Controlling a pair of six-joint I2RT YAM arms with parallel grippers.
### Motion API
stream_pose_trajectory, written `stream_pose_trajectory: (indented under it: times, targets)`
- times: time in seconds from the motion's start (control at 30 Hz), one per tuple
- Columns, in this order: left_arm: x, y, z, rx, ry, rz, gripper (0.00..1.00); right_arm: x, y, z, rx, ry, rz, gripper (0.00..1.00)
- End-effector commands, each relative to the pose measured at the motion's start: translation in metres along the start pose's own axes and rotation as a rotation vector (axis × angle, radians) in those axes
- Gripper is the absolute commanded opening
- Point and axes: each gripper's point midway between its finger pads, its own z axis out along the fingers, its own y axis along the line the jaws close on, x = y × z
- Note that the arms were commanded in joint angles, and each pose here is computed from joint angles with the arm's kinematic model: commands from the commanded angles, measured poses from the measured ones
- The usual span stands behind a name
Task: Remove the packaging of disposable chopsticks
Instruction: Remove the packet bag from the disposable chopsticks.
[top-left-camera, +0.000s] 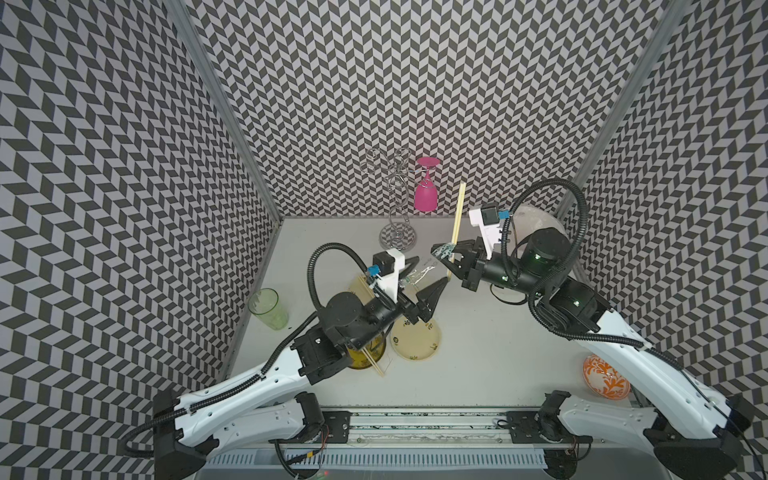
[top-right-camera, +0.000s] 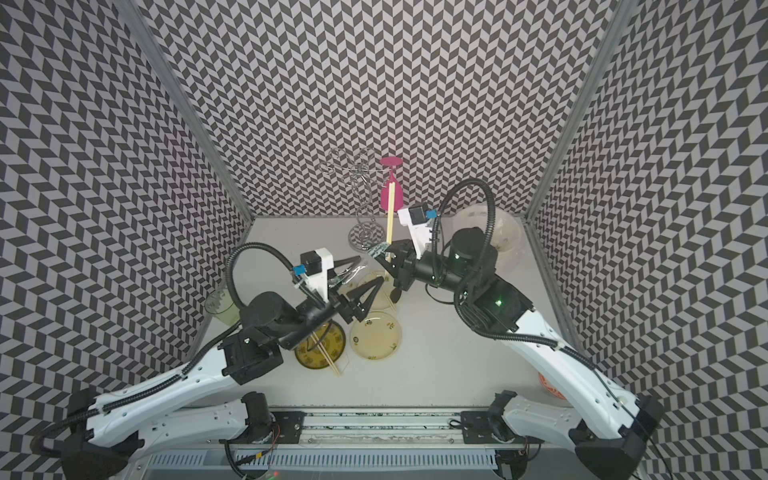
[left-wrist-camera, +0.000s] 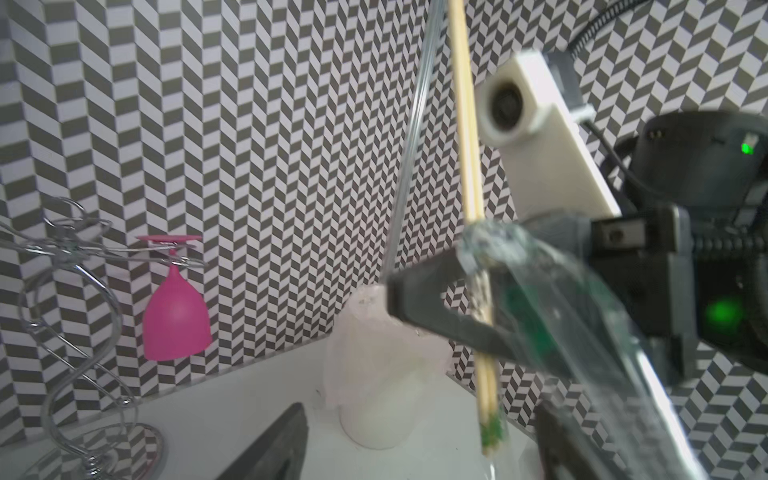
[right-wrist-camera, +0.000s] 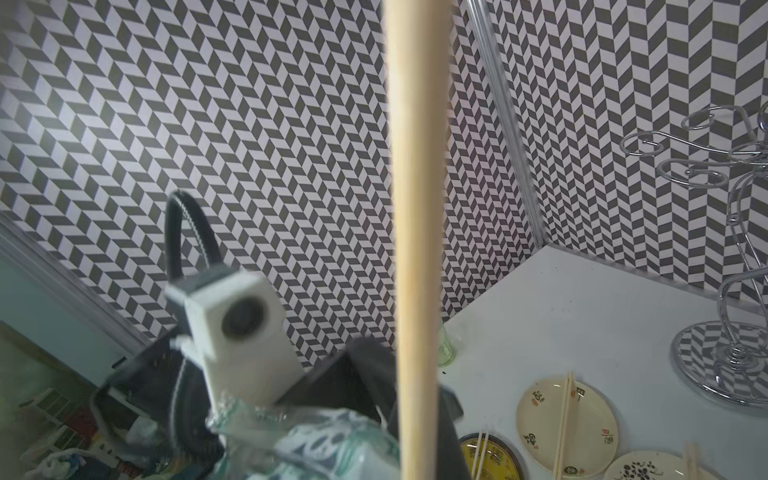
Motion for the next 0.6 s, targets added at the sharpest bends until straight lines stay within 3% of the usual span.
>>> stream_pose_trajectory:
  times: [0.0,0.23,0.43,0.57]
  targets:
    - [-0.048,-0.032,-0.019,0.227,-0.016,0.037,0.98,0.014,0.006,-0.009,-0.031,0.014,-0.124,0.0]
    - [-0.069,-0.042,-0.021,0.452,0.025,0.088,1.0,0.046,0.021,-0.022,-0.138,0.073,-0.19,0.0]
    - [-0.049,-0.028,0.013,0.51,0.084,-0.062,0.98,0.055,0.035,-0.026,-0.226,0.101,-0.198,0.0]
    - [-0.034,-0.026,0.029,0.549,0.129,-0.134,0.92,0.059,0.041,-0.025,-0.264,0.118,-0.194,0.0]
